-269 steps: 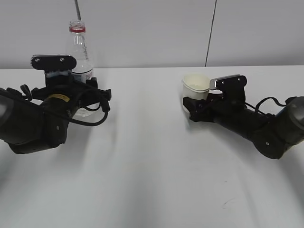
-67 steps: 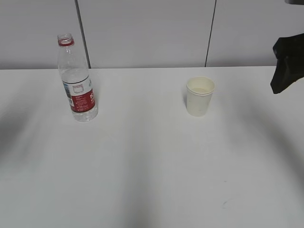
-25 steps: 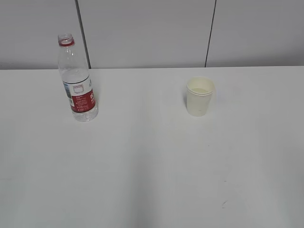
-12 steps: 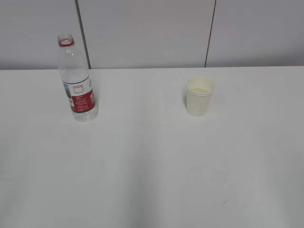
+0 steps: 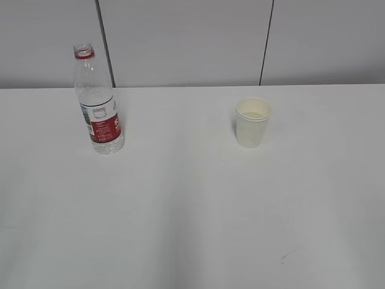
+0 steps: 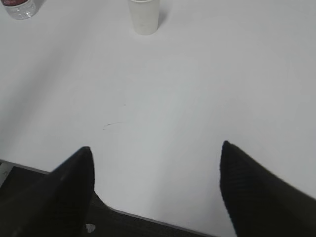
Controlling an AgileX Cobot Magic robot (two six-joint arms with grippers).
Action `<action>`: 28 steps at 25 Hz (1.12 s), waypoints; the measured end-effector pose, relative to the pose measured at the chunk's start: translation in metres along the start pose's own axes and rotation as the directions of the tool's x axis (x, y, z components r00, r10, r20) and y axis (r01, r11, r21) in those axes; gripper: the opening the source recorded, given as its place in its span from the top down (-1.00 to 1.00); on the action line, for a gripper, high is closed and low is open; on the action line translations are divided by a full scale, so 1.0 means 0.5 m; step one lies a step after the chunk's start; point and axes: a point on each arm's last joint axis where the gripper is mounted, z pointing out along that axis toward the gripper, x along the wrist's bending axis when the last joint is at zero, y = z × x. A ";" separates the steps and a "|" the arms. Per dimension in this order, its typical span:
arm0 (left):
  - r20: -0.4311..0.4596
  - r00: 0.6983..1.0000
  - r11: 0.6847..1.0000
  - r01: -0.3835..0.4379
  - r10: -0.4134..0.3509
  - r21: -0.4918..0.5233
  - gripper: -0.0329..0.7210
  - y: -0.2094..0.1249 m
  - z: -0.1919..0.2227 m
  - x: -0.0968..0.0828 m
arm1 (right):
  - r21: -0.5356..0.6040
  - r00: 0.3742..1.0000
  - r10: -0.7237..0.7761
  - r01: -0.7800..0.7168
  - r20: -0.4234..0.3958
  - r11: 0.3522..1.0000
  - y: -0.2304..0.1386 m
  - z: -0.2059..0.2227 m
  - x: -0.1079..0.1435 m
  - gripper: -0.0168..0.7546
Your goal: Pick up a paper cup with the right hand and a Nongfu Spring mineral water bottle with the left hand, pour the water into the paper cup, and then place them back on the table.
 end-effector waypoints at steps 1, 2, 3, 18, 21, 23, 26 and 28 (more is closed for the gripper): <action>0.000 1.000 1.000 0.000 0.000 0.000 -0.53 0.000 0.000 0.000 | 0.000 1.000 0.000 0.000 0.000 1.000 0.000 0.000 0.000 -0.57; 0.000 1.000 1.000 0.000 0.000 0.000 -0.53 0.000 0.000 0.000 | 0.000 1.000 0.000 0.000 0.000 1.000 0.000 0.000 0.000 -0.57; -0.001 1.000 1.000 0.000 0.000 -0.001 -0.53 0.000 0.000 0.000 | 0.000 1.000 -0.001 0.001 0.002 1.000 0.000 0.000 0.000 -0.57; 0.001 1.000 1.000 0.001 -0.001 -0.002 -0.53 0.000 0.000 0.000 | 0.002 0.998 0.011 -0.011 0.066 1.000 0.000 0.000 -0.004 -0.57; 0.007 1.000 1.000 0.003 -0.003 -0.003 -0.53 0.000 0.000 -0.001 | 0.002 0.998 0.011 -0.011 0.066 1.000 0.000 0.000 -0.004 -0.57; 0.008 1.000 1.000 0.004 -0.004 -0.003 -0.53 0.000 0.000 -0.001 | 0.002 0.998 0.011 -0.011 0.066 1.000 0.000 0.000 -0.004 -0.57; 0.008 1.000 1.000 0.004 -0.004 -0.003 -0.53 0.000 0.000 -0.001 | 0.002 0.998 0.011 -0.011 0.066 1.000 0.000 0.000 -0.004 -0.57; 0.008 1.000 1.000 0.004 -0.004 -0.003 -0.53 0.000 0.000 -0.002 | 0.002 0.998 0.011 -0.011 0.066 1.000 0.000 0.000 -0.004 -0.57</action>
